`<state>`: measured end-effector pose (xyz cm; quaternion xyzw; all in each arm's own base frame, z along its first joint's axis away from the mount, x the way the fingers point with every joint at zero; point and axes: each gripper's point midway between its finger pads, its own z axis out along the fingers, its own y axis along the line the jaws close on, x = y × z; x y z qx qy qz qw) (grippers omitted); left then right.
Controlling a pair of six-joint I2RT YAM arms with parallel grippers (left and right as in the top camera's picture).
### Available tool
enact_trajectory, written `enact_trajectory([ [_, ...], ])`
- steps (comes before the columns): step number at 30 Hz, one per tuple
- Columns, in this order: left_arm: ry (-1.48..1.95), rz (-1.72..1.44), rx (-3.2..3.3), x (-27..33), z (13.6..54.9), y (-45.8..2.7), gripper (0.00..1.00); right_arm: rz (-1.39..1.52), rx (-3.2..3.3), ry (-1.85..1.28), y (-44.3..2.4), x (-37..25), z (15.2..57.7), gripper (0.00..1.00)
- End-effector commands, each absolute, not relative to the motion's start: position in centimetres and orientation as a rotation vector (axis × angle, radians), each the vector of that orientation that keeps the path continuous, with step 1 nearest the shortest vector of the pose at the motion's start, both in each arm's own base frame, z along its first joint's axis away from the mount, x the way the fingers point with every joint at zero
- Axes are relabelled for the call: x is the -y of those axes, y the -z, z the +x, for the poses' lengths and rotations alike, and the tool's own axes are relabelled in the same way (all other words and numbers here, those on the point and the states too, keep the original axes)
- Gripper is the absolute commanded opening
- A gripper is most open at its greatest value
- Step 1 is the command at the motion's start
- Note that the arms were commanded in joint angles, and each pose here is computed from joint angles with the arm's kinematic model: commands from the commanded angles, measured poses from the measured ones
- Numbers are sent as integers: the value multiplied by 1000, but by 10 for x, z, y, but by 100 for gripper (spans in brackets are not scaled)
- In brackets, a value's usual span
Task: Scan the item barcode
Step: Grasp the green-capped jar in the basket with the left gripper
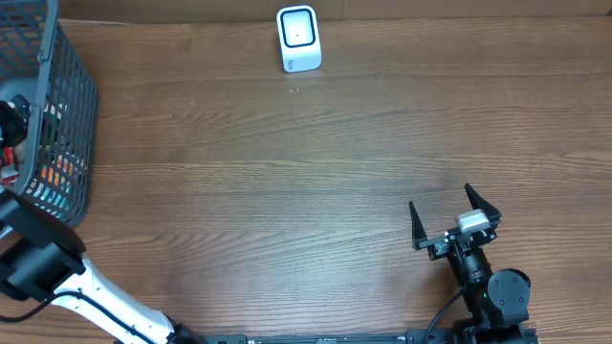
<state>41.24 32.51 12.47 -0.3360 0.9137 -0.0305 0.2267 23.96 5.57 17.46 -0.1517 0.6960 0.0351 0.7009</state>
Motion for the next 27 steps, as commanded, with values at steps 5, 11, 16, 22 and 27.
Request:
enact_trajectory([
  [5,199,-944,-2545,-320,424,-81,100,-337,-1550,-77,-172,-55,240,100],
  [11,205,-949,-2551,-321,425,-75,100,-337,-1550,-77,-172,-55,240,100],
  [16,165,-921,-2496,-327,427,-102,100,-337,-1550,-77,-172,-55,240,100],
  [22,136,-885,-2454,-327,432,-125,100,-337,-1550,-77,-172,-55,240,100],
  [27,132,-873,-2449,-326,435,-126,100,-337,-1550,-77,-172,-55,240,100],
])
